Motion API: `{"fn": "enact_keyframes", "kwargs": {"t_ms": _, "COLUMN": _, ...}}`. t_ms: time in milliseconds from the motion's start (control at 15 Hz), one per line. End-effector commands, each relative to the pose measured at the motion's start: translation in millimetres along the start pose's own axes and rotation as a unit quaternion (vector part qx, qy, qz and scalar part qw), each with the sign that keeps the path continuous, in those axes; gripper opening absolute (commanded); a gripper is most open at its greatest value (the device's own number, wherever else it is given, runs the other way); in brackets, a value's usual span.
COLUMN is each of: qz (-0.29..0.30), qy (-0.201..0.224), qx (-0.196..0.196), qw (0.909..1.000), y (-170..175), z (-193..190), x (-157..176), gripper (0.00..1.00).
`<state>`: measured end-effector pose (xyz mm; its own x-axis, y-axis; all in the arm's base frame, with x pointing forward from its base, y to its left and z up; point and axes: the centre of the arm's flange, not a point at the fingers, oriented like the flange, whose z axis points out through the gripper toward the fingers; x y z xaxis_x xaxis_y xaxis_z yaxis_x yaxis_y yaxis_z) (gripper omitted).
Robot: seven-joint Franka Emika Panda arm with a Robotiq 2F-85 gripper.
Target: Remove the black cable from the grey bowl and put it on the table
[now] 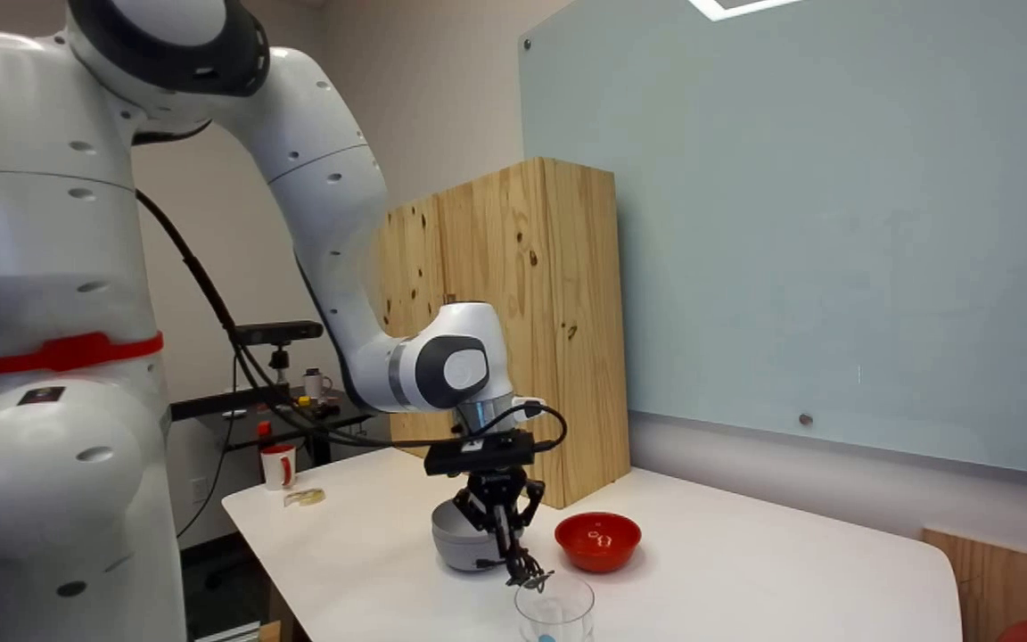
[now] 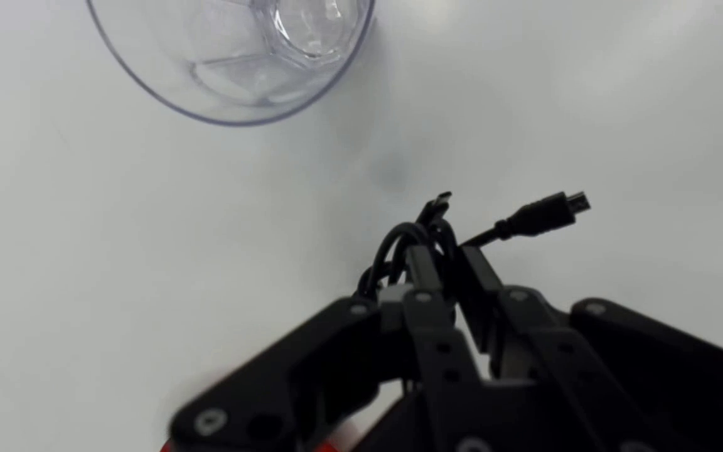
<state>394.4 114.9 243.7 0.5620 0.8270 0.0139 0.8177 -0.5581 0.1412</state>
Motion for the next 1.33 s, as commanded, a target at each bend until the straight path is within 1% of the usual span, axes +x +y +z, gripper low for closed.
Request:
{"fn": "enact_keyframes", "kwargs": {"t_ms": 0, "qz": -0.001, "qy": 0.006, "qx": 0.003, "qw": 1.0000, "y": -1.6, "z": 28.7, "x": -9.1, "gripper": 0.04}}
{"fn": "enact_keyframes", "kwargs": {"t_ms": 533, "qz": -0.014, "qy": 0.017, "qx": 0.010, "qw": 0.9997, "y": -4.0, "z": 61.8, "x": -15.1, "gripper": 0.04}}
{"fn": "enact_keyframes", "kwargs": {"t_ms": 800, "qz": -0.022, "qy": 0.017, "qx": 0.015, "qw": 0.9995, "y": -4.2, "z": 70.1, "x": -16.8, "gripper": 0.04}}
{"fn": "enact_keyframes", "kwargs": {"t_ms": 867, "qz": -0.021, "qy": 0.017, "qx": 0.017, "qw": 0.9995, "y": -3.7, "z": 71.0, "x": -16.1, "gripper": 0.09}}
{"fn": "enact_keyframes", "kwargs": {"t_ms": 933, "qz": -0.021, "qy": 0.018, "qx": 0.019, "qw": 0.9994, "y": -3.9, "z": 71.7, "x": -16.1, "gripper": 0.40}}
{"fn": "enact_keyframes", "kwargs": {"t_ms": 1000, "qz": -0.021, "qy": 0.018, "qx": 0.020, "qw": 0.9994, "y": -3.8, "z": 72.2, "x": -15.9, "gripper": 0.40}}
{"fn": "enact_keyframes", "kwargs": {"t_ms": 1067, "qz": -0.023, "qy": 0.019, "qx": 0.019, "qw": 0.9994, "y": -3.8, "z": 71.4, "x": -14.9, "gripper": 0.44}}
{"fn": "enact_keyframes", "kwargs": {"t_ms": 1133, "qz": -0.024, "qy": 0.020, "qx": 0.019, "qw": 0.9993, "y": -3.7, "z": 70.8, "x": -13.9, "gripper": 0.50}}
{"fn": "enact_keyframes", "kwargs": {"t_ms": 1267, "qz": -0.026, "qy": 0.019, "qx": 0.019, "qw": 0.9993, "y": -3.0, "z": 71.1, "x": -12.8, "gripper": 0.66}}
